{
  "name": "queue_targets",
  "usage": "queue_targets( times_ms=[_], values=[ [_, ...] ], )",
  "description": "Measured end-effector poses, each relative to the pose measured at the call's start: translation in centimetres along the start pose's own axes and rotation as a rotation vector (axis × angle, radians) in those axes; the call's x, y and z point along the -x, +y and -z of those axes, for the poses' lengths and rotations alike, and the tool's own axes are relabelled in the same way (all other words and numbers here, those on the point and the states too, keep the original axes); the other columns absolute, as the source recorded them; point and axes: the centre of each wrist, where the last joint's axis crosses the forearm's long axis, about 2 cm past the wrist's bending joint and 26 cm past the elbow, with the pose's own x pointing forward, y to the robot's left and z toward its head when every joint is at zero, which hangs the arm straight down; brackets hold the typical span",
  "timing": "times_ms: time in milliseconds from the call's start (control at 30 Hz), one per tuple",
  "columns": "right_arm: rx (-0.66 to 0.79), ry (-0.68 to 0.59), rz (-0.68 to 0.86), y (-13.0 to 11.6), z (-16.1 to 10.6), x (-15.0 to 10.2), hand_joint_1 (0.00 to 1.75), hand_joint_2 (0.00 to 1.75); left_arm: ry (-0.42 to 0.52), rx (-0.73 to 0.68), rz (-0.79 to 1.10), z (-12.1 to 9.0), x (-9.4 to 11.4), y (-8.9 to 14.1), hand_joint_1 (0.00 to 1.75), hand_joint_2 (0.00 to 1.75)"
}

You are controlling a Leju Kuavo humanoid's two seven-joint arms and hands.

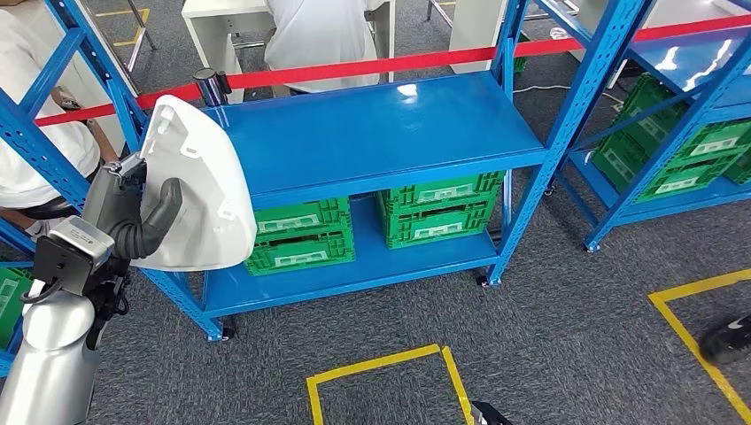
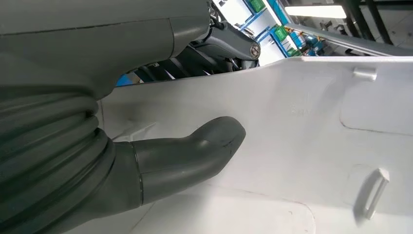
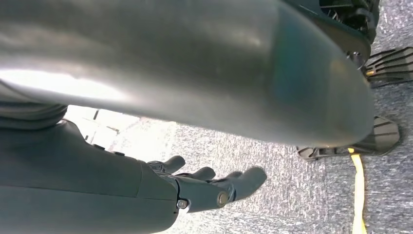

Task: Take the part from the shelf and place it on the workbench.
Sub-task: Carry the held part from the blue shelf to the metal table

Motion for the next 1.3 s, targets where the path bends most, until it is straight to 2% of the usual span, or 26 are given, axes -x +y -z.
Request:
queue_targets(
  times_ms=[233, 600, 1300],
  values=[
    [-0.002, -0.001, 0.006, 0.0, 0.0, -0.1, 0.00, 0.00, 0.002, 0.005, -0.003, 0.1, 0.1, 0.0, 1.75, 1.75],
    [-0.006, 0.003, 0.030, 0.0, 0.1, 0.2, 0.00, 0.00, -0.027, 0.012, -0.010, 1.6, -0.2, -0.2, 1.75, 1.75],
    [-0.009, 0.008, 0.031, 0.0, 0.1, 0.4, 0.00, 0.00, 0.033, 0.011, -0.031, -0.7, 1.8, -0.2, 1.75, 1.75]
  ],
)
